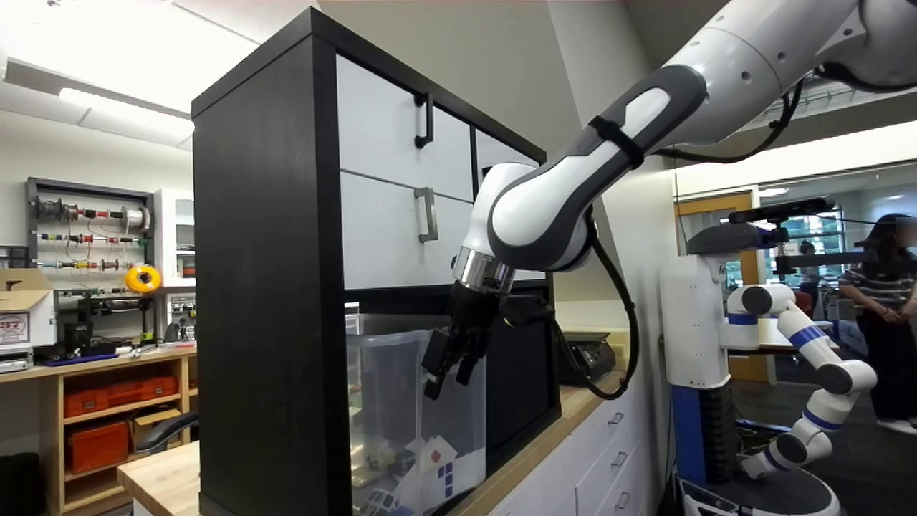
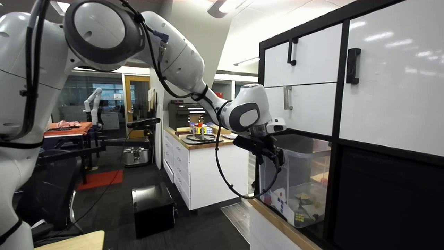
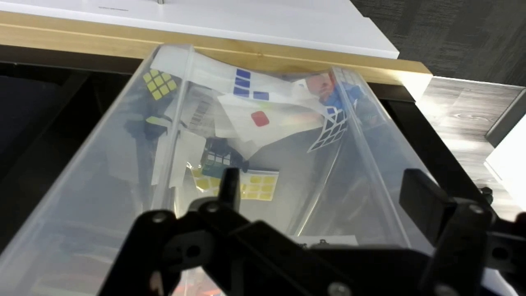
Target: Push the box under the cabinet
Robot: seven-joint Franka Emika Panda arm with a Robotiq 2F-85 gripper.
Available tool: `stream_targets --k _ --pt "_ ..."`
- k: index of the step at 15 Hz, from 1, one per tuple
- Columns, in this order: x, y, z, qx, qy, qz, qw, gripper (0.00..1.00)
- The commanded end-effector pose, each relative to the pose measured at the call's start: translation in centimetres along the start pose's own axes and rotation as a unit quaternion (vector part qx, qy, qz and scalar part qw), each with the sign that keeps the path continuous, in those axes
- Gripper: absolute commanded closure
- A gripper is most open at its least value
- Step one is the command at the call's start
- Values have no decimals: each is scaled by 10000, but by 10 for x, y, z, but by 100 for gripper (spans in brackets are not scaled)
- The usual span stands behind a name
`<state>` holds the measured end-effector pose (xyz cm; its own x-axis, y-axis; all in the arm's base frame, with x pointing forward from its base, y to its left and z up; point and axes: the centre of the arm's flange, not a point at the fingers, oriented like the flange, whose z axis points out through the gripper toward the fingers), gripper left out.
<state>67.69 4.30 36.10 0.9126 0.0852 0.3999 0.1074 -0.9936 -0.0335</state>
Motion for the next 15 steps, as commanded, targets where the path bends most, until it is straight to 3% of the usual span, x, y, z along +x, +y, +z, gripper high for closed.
stream_targets --k 1,5,10,14,15 --pt "-32 7 -23 64 -175 -133 9997 0" --pt "-62 2 -41 151 -759 -192 9968 0" --pt "-118 -10 -68 75 -1916 -193 9813 0" --pt "-146 -12 -90 -56 -2295 -53 9733 0" --pt "-124 -11 -64 97 -2181 -168 9757 0"
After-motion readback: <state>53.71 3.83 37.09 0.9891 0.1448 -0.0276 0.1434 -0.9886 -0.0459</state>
